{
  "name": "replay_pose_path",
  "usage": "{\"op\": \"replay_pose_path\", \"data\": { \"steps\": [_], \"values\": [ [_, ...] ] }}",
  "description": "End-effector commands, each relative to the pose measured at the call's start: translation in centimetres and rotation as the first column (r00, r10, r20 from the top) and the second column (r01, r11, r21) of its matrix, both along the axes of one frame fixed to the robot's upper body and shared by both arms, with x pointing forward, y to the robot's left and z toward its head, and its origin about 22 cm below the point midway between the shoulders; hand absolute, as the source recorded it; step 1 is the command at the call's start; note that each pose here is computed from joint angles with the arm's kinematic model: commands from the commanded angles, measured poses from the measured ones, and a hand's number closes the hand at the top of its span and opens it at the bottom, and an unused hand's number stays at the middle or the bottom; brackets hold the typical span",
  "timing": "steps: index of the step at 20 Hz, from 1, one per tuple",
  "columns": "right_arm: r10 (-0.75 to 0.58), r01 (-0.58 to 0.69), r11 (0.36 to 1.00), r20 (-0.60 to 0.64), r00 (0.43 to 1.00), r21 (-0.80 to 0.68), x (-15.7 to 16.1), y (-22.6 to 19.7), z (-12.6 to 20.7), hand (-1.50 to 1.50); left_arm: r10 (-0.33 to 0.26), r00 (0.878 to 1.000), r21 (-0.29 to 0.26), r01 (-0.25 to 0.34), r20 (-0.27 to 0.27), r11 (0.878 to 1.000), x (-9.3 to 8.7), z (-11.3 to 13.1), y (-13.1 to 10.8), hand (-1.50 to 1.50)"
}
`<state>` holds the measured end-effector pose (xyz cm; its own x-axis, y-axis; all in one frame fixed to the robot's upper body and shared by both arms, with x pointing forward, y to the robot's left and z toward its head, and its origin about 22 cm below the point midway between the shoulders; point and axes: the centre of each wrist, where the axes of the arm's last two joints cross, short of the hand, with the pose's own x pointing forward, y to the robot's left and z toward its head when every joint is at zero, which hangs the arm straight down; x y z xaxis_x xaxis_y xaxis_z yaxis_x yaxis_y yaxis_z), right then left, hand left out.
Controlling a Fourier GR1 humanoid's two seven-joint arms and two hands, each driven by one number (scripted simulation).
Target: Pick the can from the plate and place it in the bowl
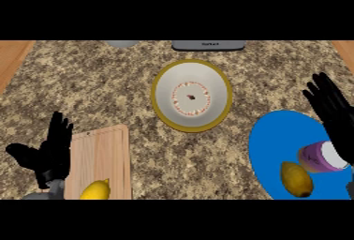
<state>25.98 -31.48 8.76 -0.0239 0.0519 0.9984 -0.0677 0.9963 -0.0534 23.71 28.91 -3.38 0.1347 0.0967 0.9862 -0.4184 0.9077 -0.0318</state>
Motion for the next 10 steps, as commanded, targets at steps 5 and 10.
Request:
{"op": "replay_pose_path", "data": {
  "steps": [5,10],
  "values": [
    [0.483,-0.418,0.875,0.405,0.776,-0.244,1.1,-0.9,10.7,1.5,-0.176,0.98,0.297,0.14,0.096,0.944,2.3,4.9,2.8,0.0],
    [0.192,-0.045,0.749,0.15,0.97,-0.661,-1.2,-9.9,10.0,-1.5,-0.232,0.971,0.329,0.202,0.053,0.922,2.1,6.6,3.6,0.0]
  ]
}}
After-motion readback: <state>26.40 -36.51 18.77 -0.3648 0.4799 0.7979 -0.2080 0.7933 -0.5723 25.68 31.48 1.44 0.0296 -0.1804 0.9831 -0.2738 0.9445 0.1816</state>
